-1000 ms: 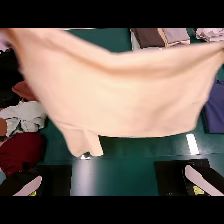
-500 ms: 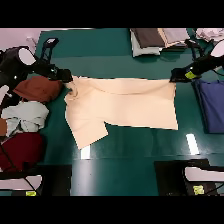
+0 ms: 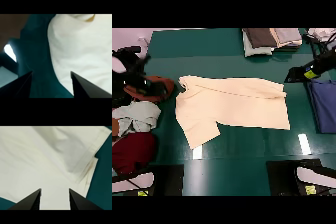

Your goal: Fold the shirts.

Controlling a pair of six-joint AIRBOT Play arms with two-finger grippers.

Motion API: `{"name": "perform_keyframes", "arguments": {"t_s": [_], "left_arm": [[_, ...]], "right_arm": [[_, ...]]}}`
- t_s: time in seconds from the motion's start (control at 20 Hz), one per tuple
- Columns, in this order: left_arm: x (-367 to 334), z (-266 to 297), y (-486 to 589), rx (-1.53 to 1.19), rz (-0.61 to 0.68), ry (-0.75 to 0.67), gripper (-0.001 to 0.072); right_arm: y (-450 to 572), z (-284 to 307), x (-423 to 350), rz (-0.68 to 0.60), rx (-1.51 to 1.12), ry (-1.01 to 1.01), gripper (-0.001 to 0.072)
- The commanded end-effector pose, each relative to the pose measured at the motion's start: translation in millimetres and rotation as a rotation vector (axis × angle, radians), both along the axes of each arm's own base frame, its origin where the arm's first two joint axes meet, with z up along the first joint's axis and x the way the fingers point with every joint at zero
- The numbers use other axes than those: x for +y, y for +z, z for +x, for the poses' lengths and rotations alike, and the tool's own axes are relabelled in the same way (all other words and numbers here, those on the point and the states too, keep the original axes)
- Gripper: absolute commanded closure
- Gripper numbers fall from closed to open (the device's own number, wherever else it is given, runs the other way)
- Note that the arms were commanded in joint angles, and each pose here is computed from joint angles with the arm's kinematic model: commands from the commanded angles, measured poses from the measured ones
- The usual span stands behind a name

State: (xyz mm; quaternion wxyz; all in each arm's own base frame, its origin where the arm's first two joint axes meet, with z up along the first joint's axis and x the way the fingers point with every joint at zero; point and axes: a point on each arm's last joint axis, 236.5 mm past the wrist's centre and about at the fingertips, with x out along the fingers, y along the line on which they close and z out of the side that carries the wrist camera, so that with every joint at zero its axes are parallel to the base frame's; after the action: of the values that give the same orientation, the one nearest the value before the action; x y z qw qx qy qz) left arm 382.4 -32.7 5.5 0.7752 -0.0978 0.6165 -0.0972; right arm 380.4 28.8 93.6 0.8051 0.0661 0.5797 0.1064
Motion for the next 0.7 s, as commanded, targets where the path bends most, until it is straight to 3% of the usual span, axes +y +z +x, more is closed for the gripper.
{"name": "perform_keyframes", "arguments": {"t_s": [0.0, 0.2, 0.45, 0.6, 0.65], "left_arm": [[-10.6, -59.2, -50.6, 0.144, -0.079, 0.032, 0.0147], [-42.7, -72.2, -73.5, 0.153, -0.228, 0.071, 0.0148], [-62.7, -66.5, -88.6, 0.104, -0.212, 0.078, 0.0155], [-73.5, -57.6, -80.9, 0.073, -0.220, 0.072, 0.0575], [-72.9, -54.4, -73.3, 0.055, -0.219, 0.064, 0.0683]], "right_arm": [[-2.6, -19.5, 18.1, 0.075, -0.030, -0.005, 0.0302], [-15.4, -32.4, 32.8, 0.145, -0.021, -0.019, 0.0302], [-15.7, -36.0, 39.9, 0.178, -0.007, -0.016, 0.0302], [-15.0, -38.2, 42.4, 0.188, 0.000, -0.009, 0.0302], [-16.7, -42.7, 39.5, 0.184, 0.018, -0.002, 0.0302]]}}
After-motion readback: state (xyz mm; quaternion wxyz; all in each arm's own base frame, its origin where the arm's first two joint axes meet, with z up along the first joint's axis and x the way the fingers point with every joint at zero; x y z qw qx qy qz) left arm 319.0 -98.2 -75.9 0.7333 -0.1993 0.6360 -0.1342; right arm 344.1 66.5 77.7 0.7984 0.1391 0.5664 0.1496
